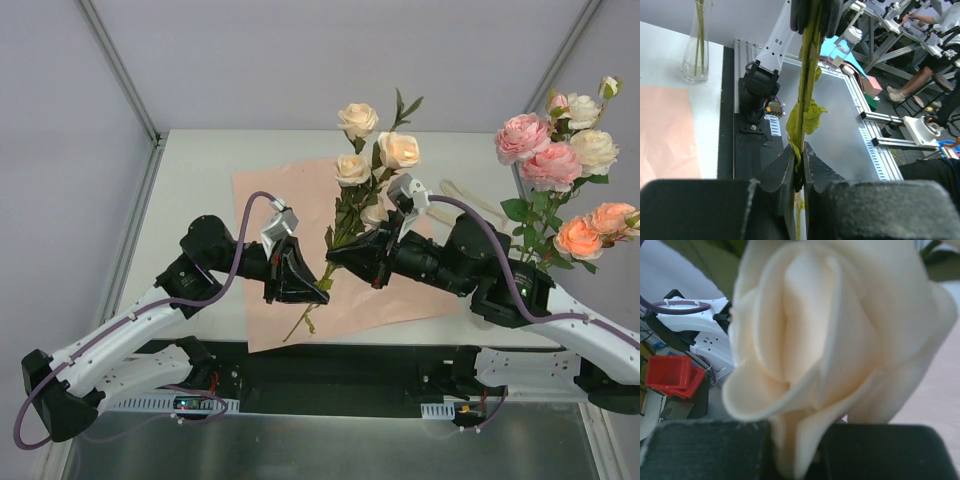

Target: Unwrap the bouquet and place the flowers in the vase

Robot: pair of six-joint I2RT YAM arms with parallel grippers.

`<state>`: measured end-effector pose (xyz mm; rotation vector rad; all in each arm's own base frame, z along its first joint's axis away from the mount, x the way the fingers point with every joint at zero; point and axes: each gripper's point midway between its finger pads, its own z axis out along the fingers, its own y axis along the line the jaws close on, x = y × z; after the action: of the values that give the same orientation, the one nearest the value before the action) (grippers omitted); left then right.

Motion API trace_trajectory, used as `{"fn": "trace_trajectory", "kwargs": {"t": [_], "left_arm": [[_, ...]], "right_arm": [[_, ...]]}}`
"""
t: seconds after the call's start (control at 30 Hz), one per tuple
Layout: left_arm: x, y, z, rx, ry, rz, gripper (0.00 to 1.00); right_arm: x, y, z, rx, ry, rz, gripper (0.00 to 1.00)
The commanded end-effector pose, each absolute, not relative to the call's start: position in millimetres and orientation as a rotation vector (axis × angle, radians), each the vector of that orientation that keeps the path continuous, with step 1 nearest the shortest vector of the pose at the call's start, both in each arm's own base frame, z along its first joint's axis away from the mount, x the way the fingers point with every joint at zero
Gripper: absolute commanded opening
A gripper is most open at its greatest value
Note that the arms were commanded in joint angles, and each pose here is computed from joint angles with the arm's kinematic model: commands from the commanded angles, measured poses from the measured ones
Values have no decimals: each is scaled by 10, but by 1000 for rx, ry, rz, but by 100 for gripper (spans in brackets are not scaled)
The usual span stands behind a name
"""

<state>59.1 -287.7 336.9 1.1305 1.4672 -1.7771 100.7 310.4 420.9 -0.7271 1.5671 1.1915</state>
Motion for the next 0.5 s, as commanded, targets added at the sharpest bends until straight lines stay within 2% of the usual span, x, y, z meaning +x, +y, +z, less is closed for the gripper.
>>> {"fn": "trace_trajectory", "kwargs": {"t": [0.0, 0.03, 0.07, 0.2, 0.47], "left_arm": [[644, -2903, 3455, 1106, 1459, -1757, 18], [700, -2918, 3423, 1096, 1474, -1720, 28], [728, -2921, 3428, 1090, 1486, -1702, 44], [787, -2909, 3346, 1062, 1529, -1657, 60], [898, -2969, 3268, 1025, 1579, -1637, 64]], "right_arm": [[947, 2967, 4572, -702, 1446, 1232, 1], [946, 2920, 4596, -712, 1442, 1213, 1], [964, 2851, 4596, -705, 1453, 1186, 1], [1087, 2376, 4452, -676, 1541, 984, 1], [1166, 914, 4460, -500, 1548, 648, 1]]}}
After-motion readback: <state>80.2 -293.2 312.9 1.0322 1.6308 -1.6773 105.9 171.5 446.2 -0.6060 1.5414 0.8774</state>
